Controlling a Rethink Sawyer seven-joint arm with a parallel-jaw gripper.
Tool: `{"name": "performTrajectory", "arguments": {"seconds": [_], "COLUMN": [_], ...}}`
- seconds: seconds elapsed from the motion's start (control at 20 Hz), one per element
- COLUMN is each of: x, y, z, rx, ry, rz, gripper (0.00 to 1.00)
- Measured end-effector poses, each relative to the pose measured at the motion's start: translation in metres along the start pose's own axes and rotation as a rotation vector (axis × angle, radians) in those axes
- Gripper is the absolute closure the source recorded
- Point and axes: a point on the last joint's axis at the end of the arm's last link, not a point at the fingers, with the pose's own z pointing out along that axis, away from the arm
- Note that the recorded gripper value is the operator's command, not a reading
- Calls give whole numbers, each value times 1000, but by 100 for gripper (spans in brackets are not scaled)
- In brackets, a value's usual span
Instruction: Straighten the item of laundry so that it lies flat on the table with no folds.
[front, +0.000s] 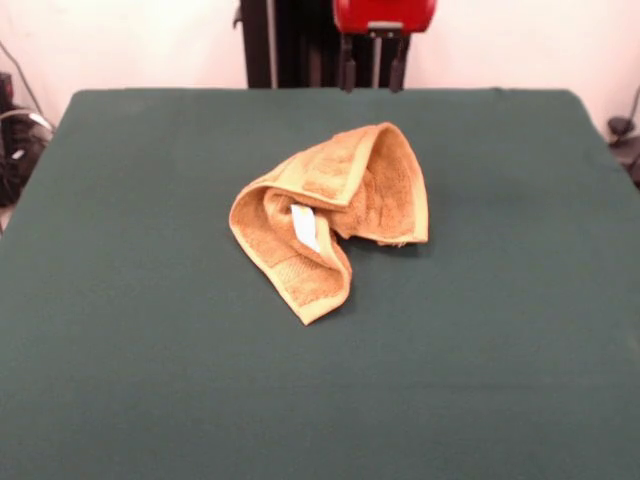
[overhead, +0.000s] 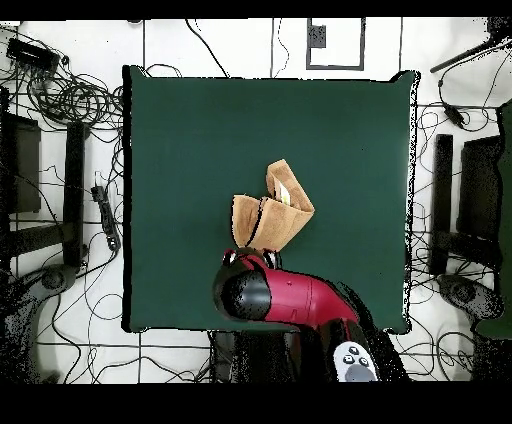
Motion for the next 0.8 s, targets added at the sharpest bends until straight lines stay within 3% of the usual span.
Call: {"name": "performTrajectory", "arguments": {"seconds": [0.3,0.8], "x": [0,-9], "y": [-23,-29], "z": [-5,-22], "rx": [4,17], "ry": [-6,-48], "rz": [47,53], "gripper": [0,0]}}
